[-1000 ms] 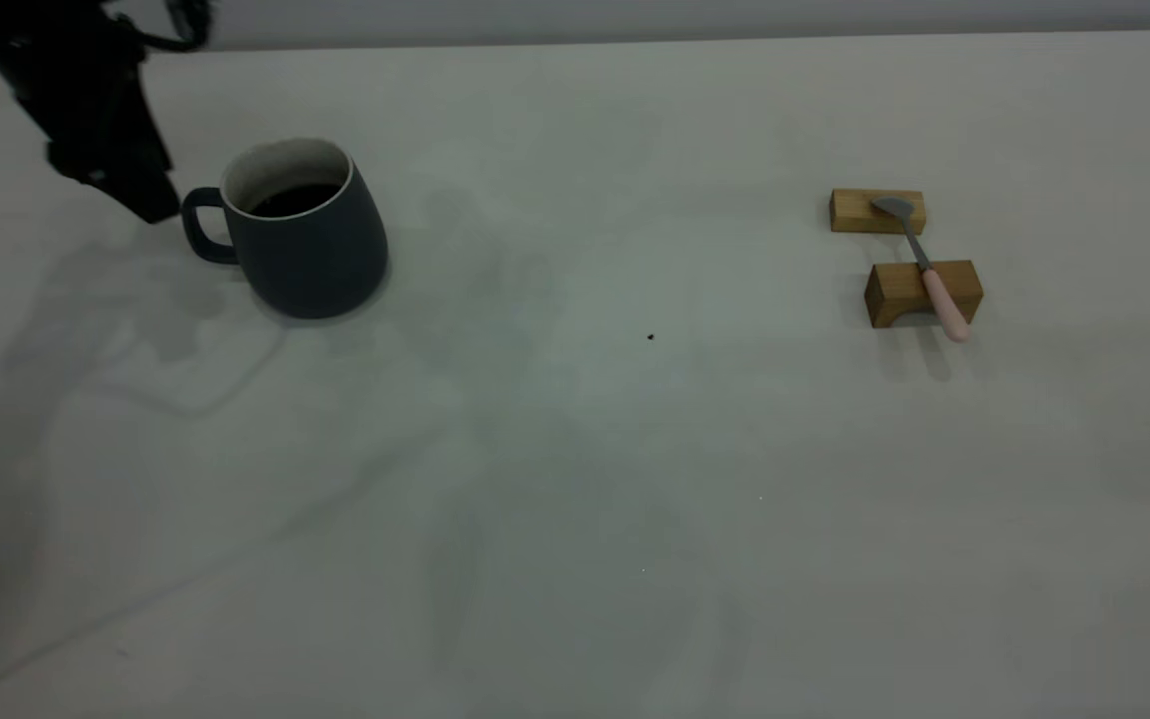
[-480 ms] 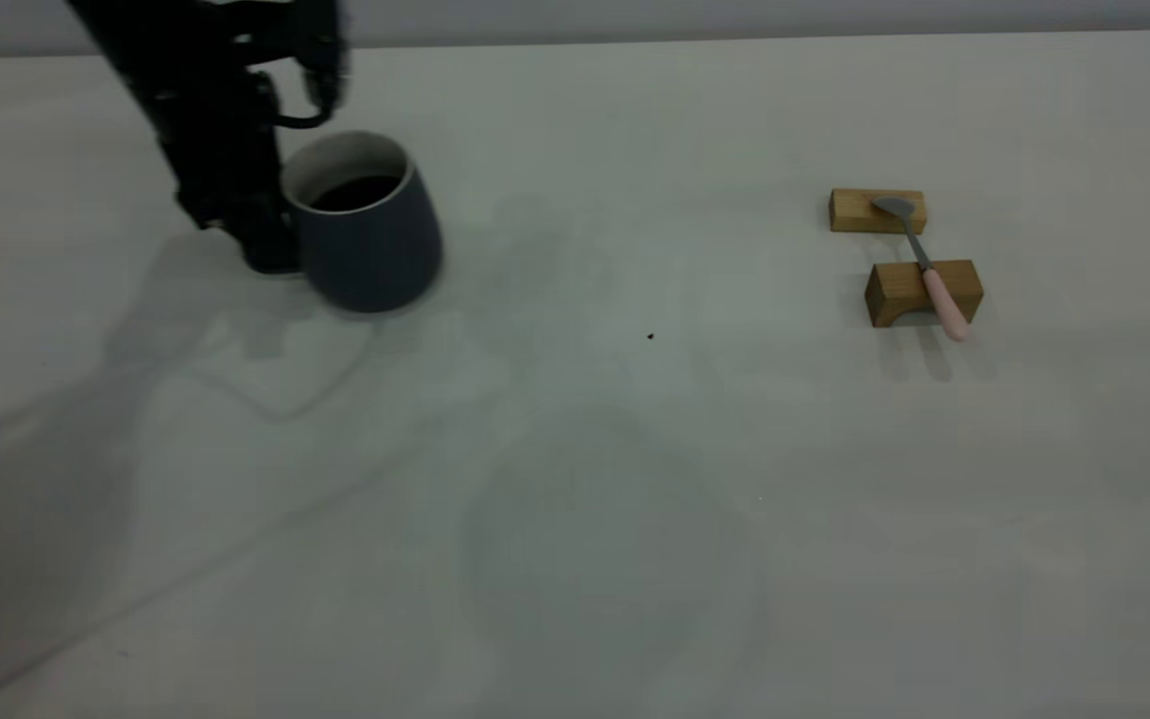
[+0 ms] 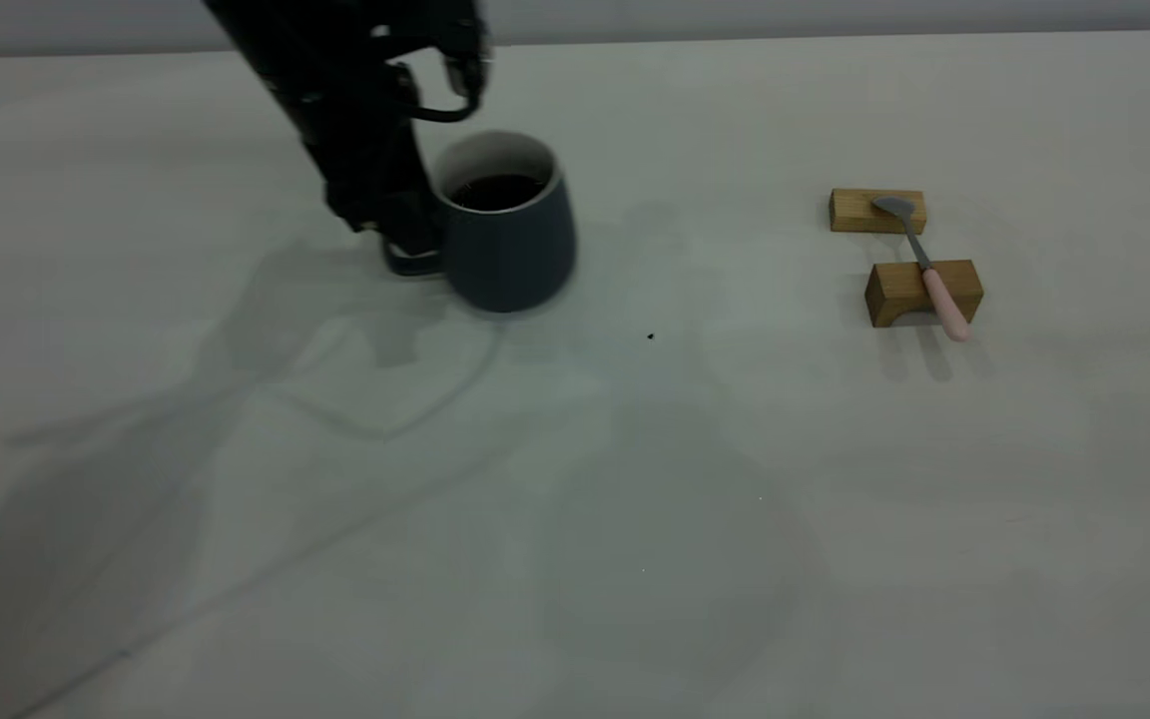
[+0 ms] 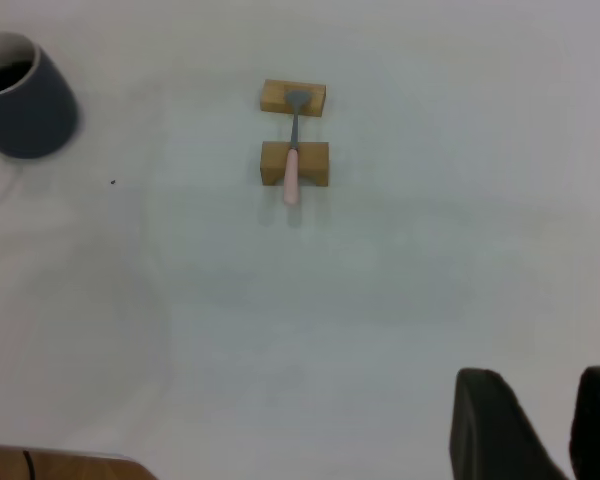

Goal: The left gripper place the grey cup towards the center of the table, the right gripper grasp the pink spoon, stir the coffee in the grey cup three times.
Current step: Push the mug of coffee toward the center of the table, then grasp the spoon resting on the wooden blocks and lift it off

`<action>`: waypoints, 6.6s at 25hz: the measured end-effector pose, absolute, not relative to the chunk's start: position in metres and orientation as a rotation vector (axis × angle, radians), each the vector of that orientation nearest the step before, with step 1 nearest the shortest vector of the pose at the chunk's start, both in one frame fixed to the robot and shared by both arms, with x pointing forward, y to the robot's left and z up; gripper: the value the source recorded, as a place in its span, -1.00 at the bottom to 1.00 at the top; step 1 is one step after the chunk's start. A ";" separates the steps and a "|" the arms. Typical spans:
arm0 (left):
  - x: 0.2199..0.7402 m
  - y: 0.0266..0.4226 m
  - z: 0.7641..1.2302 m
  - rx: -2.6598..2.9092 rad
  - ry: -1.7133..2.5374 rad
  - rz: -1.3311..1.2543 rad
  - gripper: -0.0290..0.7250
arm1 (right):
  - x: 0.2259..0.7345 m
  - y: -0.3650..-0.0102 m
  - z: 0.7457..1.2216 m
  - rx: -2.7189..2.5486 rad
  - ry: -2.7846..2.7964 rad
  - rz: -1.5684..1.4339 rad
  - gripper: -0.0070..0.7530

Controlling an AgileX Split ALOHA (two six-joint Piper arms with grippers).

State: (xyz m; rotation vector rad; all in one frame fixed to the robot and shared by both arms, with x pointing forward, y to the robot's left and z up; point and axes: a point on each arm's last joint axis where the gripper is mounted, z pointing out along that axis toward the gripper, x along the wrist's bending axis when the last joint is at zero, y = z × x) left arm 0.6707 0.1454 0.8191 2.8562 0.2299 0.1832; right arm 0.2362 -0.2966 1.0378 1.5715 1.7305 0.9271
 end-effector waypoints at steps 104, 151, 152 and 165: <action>0.223 0.306 1.033 1.693 1.676 0.802 0.36 | 0.493 -0.262 1.009 1.879 2.202 0.627 0.57; 0.223 0.306 1.033 1.693 1.676 0.802 0.36 | 0.633 -0.222 0.813 2.130 2.381 0.323 0.57; 0.223 0.306 1.033 1.693 1.676 0.802 0.36 | 0.633 -0.222 0.813 2.130 2.381 0.323 0.57; 0.223 0.306 1.033 1.693 1.676 0.802 0.36 | 0.632 -0.222 0.807 2.134 2.381 0.313 0.57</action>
